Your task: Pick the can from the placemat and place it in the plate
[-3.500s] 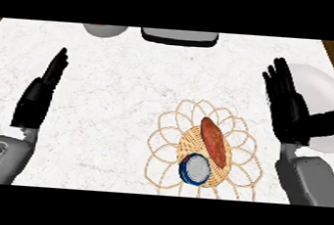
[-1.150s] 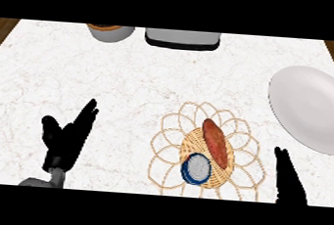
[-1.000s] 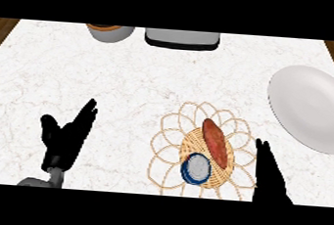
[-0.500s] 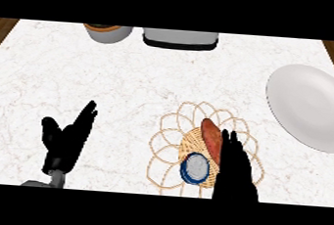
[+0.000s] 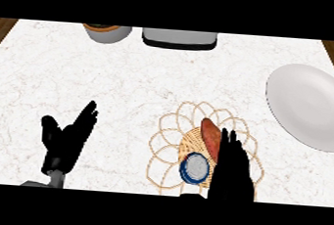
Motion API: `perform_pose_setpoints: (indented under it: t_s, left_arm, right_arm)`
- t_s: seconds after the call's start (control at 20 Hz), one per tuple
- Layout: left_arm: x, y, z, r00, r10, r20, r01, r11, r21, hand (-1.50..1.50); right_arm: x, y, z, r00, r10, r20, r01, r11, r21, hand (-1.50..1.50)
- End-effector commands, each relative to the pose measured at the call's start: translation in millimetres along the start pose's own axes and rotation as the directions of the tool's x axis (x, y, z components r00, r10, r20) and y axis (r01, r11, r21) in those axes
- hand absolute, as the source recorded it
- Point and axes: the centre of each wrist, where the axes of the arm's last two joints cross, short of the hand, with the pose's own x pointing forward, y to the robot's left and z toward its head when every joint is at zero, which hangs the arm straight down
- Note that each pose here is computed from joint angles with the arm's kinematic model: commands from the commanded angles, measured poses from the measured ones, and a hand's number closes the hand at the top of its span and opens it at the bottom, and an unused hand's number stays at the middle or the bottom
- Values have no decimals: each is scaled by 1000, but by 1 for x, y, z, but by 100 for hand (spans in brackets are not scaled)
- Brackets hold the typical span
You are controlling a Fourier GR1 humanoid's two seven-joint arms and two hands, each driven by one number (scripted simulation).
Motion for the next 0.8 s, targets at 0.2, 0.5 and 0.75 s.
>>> perform_pose_setpoints:
  t_s: [0.2, 0.5, 0.75]
  left_arm:
    - [-20, 12, -1, 1000, -12, -18, 12, 1000, 15, 0]
    - [4, -1, -11, 1000, 5, -13, -5, 1000, -8, 0]
    - [-14, 8, -4, 1000, 1, -22, -1, 1000, 3, 0]
  right_arm:
    - [11, 13, -17, 980, -1, -197, 11, 999, 51, -150]
    - [14, 31, -23, 982, 140, -127, -123, 983, 135, 150]
    - [9, 31, -30, 984, 145, -107, -136, 987, 82, 150]
